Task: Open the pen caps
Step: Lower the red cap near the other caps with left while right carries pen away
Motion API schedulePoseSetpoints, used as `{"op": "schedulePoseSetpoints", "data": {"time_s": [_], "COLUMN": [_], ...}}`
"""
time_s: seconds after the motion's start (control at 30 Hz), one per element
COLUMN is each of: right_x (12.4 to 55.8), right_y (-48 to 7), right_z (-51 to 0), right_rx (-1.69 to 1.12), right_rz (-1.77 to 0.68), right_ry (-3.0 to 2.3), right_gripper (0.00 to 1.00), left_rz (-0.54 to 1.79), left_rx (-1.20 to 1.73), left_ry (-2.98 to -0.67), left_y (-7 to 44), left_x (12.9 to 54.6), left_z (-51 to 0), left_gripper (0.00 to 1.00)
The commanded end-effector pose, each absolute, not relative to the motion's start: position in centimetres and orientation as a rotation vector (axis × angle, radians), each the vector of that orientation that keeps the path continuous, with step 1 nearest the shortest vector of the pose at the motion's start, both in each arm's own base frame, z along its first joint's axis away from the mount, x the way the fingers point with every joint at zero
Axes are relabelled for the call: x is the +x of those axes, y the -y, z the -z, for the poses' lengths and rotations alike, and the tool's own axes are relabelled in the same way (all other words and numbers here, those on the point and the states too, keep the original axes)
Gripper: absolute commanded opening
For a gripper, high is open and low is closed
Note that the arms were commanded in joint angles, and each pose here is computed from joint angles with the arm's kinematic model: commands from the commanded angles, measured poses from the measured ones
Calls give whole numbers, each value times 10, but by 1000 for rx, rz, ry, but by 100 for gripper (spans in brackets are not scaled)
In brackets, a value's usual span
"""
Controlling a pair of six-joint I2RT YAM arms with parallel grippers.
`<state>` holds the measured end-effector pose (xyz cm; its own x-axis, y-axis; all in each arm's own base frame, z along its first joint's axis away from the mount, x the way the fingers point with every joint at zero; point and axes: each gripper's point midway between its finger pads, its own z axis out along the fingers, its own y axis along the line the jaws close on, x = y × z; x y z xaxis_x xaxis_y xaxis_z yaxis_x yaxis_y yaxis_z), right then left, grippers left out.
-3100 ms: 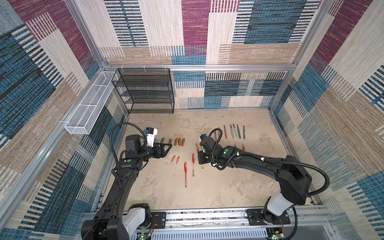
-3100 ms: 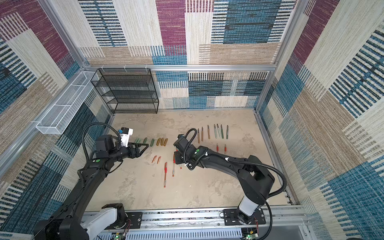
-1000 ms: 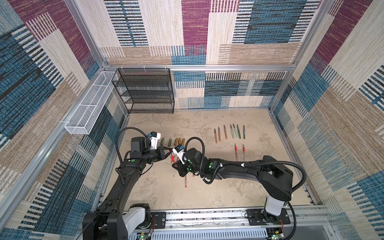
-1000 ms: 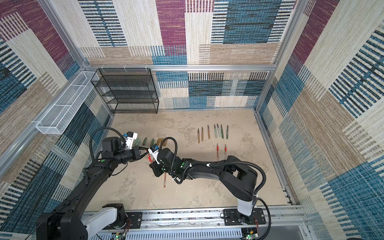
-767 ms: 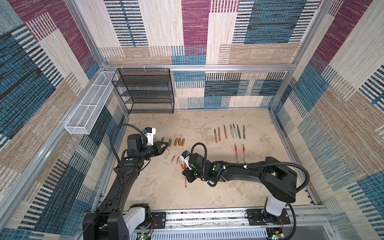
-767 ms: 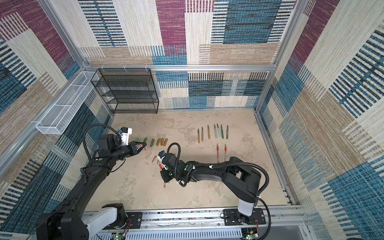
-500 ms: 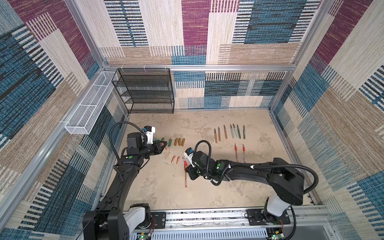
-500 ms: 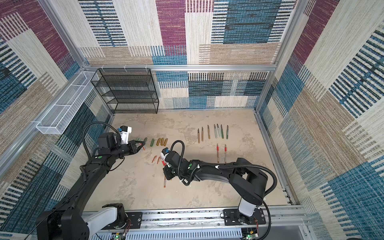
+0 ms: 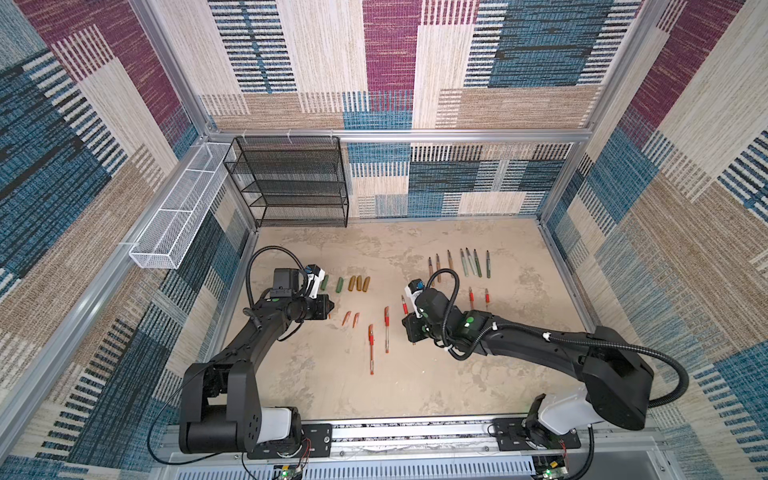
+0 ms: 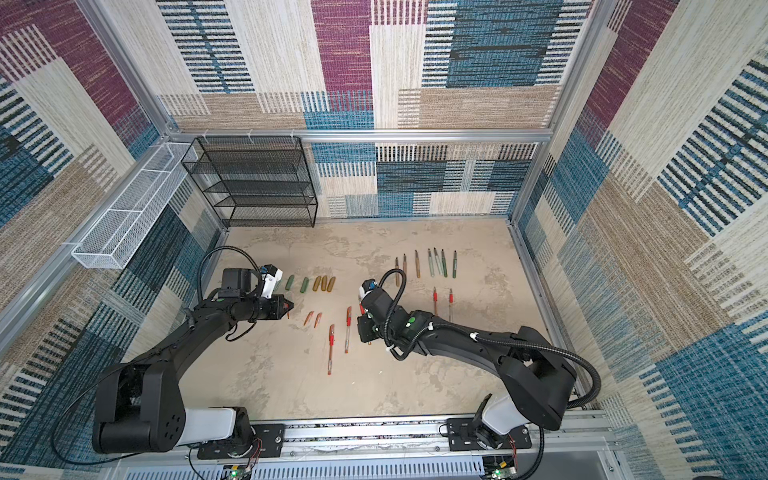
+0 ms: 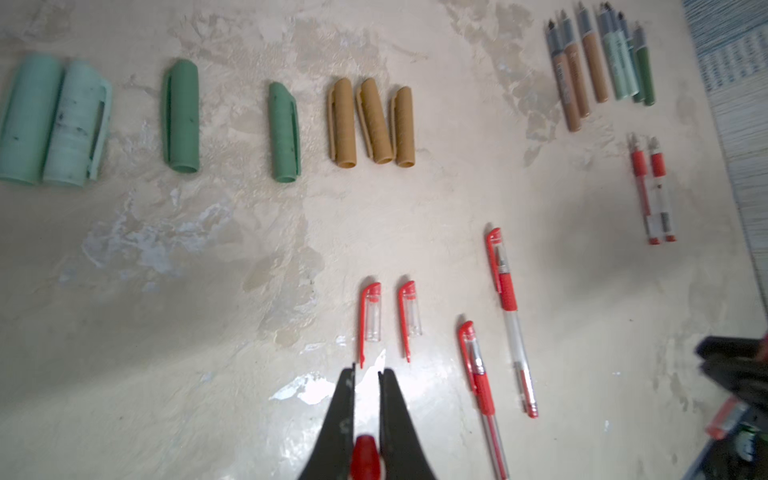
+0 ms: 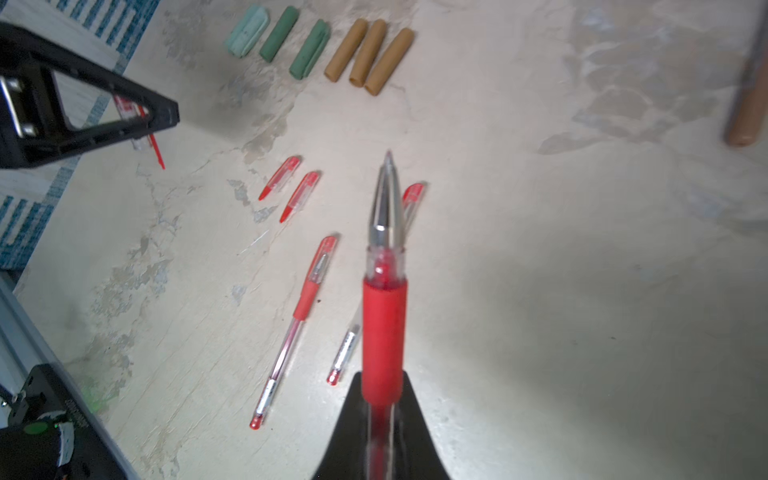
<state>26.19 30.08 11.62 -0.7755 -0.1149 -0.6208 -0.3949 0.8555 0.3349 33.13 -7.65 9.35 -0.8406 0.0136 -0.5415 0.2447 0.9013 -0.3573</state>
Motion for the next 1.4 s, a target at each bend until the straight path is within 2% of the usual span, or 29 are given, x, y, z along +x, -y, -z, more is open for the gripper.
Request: {"op": "schedulePoseSetpoints", "data": {"time_s": [0.0,0.43,0.77,1.03,1.37], "right_x": [265,257,266,282,318], "right_y": [-280,-227,-208,-194,-169], "right_z": [-114,-101,-96,-85,-72], "right_rx": [-273,-145,-109,-69,1], "right_rz": [-580,-542,-506,-458,-374], "right_ry": [-2435,-2460,-2474,-2519,-2577], "right_gripper": [0,0,0,0,0], "left_rz": [480,426,409,416,423], "left_rx": [255,195,174,166,188], "left_ry": [-2561,-2745,-2755,-2643,-2389], "left_y": [71,63,61,63,61], "left_x": [334,330,328,331,325], "left_z": [-81,-36,-34,-71,-136], "left_gripper": [0,3,21,42,52]}}
